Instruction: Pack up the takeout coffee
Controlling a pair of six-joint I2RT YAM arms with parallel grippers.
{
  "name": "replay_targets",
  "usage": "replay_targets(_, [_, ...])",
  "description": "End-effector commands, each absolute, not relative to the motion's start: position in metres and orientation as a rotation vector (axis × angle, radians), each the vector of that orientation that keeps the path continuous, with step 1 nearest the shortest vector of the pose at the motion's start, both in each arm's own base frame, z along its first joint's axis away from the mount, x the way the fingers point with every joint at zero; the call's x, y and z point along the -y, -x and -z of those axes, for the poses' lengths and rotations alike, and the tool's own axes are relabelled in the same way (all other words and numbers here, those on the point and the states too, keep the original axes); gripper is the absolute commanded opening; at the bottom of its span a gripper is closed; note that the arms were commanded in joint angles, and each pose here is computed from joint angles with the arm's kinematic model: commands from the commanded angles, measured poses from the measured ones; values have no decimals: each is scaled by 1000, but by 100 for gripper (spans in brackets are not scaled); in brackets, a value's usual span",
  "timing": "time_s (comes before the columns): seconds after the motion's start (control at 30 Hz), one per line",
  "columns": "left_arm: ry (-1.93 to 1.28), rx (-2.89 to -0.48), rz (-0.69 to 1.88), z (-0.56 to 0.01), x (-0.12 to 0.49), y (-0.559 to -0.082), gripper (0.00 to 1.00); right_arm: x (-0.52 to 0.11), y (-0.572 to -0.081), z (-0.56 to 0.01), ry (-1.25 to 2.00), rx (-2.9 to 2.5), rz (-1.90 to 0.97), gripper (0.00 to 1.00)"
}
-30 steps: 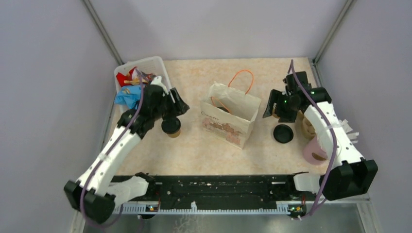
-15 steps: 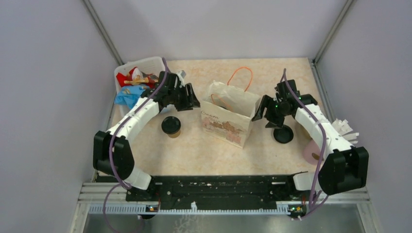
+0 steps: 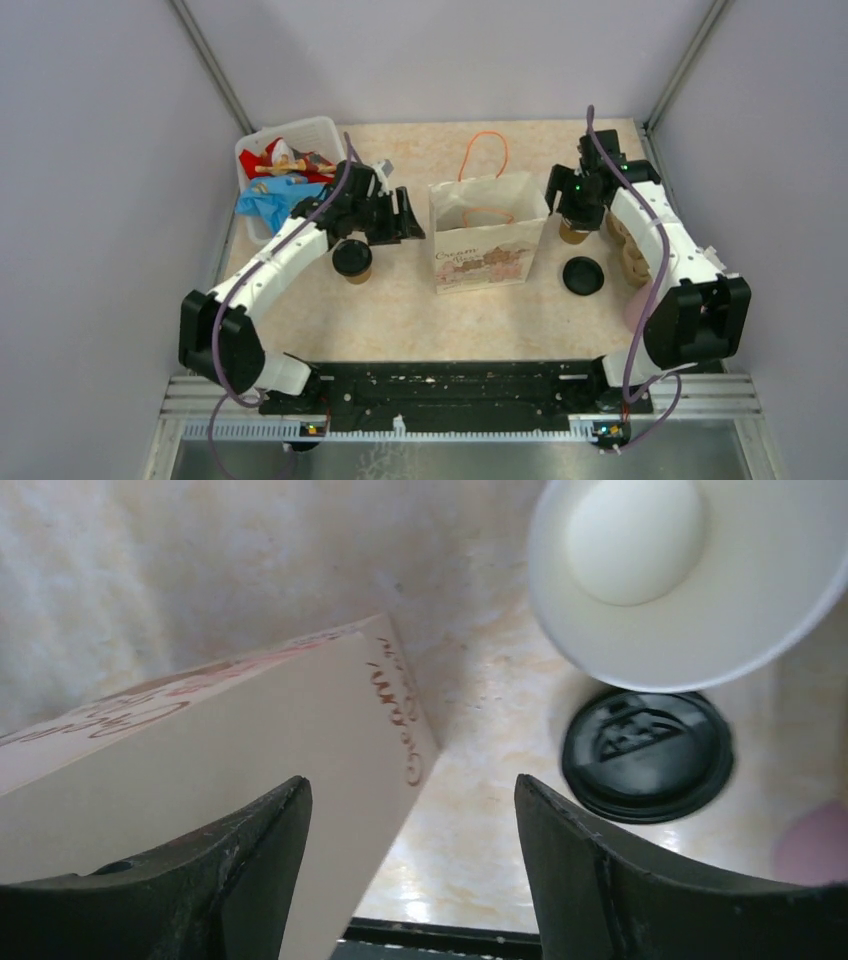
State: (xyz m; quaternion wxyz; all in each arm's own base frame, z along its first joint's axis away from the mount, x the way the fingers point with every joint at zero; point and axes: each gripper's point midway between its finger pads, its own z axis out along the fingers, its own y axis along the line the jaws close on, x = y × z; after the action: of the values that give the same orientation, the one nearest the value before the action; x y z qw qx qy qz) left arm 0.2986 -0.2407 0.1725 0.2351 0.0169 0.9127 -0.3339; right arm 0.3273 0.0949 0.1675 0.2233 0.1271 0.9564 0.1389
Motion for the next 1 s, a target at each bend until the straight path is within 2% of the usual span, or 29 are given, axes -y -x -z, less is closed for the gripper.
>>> replay_targets(0.0, [-20,-2428,667,-217,187,-292,76,-47,-311,-190,-264,-2619,-52,76])
replay_targets(0.13, [13,-2420,372,-227,128,-282,97,-36,-279,-198,-247,-2608,-9,79])
replay_targets(0.3, [69,-2520,119,-202,75,-289,98,-60,-246,-212,-201,-2596,-234,81])
replay_targets(0.53, [14,-2527,123,-182,65,-319,98,-87,-216,-219,-129,-2562,-474,82])
replay_targets(0.7, [51,-2574,214,-168,55,-317,81,-88,-207,-220,-119,-2563,-494,81])
replay_targets(0.8, [59,-2625,262,-153,54,-311,62,-89,-206,-222,-116,-2553,-505,81])
replay_targets(0.83, [57,-2634,284,-149,55,-310,59,-90,-206,-223,-114,-2553,-511,81])
replay_targets(0.97, [50,-2669,327,-132,59,-310,60,-92,-208,-223,-111,-2557,-524,81])
